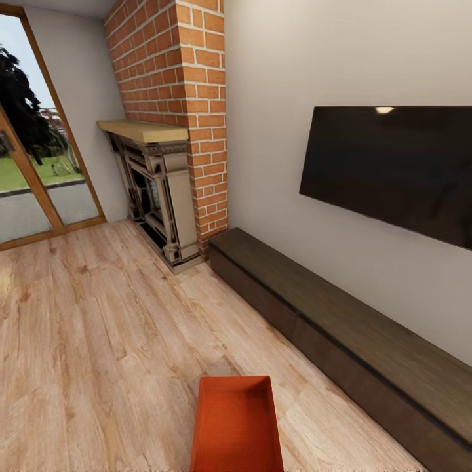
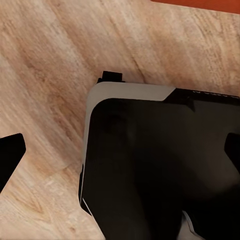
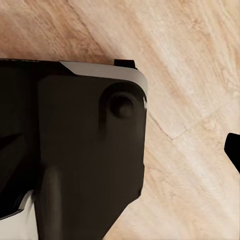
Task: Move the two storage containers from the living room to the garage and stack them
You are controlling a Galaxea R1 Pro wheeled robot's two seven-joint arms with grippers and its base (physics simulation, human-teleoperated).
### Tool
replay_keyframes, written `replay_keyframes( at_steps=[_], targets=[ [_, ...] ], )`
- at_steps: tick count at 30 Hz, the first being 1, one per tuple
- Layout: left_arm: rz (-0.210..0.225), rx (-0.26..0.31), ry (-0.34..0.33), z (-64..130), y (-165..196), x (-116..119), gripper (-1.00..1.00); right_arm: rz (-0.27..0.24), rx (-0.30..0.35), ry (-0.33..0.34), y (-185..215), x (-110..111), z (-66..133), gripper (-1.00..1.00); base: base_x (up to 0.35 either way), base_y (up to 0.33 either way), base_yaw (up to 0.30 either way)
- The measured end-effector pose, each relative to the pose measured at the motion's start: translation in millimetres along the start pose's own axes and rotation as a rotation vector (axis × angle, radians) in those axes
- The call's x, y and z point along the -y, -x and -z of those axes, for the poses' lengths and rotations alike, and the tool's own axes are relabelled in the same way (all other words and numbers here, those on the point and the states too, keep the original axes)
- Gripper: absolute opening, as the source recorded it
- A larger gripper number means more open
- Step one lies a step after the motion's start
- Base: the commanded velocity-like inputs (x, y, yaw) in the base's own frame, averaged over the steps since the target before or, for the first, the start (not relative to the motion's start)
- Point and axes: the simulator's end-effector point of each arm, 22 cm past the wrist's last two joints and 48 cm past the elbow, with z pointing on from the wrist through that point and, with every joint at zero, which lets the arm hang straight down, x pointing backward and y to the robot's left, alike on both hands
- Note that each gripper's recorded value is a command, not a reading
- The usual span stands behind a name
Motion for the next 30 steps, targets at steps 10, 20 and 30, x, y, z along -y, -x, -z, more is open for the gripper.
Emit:
replay_keyframes(
  at_steps=[10, 20, 30],
  targets=[
    [0.000, -0.016, 0.002, -1.6, -6, -1, 1.00, 0.002, -0.015, -0.004, -6, 3, -1.3, 1.00, 0.000, 0.000, 0.000],
    [0.000, -0.031, 0.005, -3.1, -13, -2, 1.00, 0.001, -0.028, -0.006, -12, 4, -2.3, 1.00, 0.000, 0.000, 0.000],
    [0.000, -0.047, 0.007, -4.5, -19, -3, 1.00, 0.001, -0.041, -0.006, -18, 5, -3.3, 1.00, 0.000, 0.000, 0.000]
  ],
)
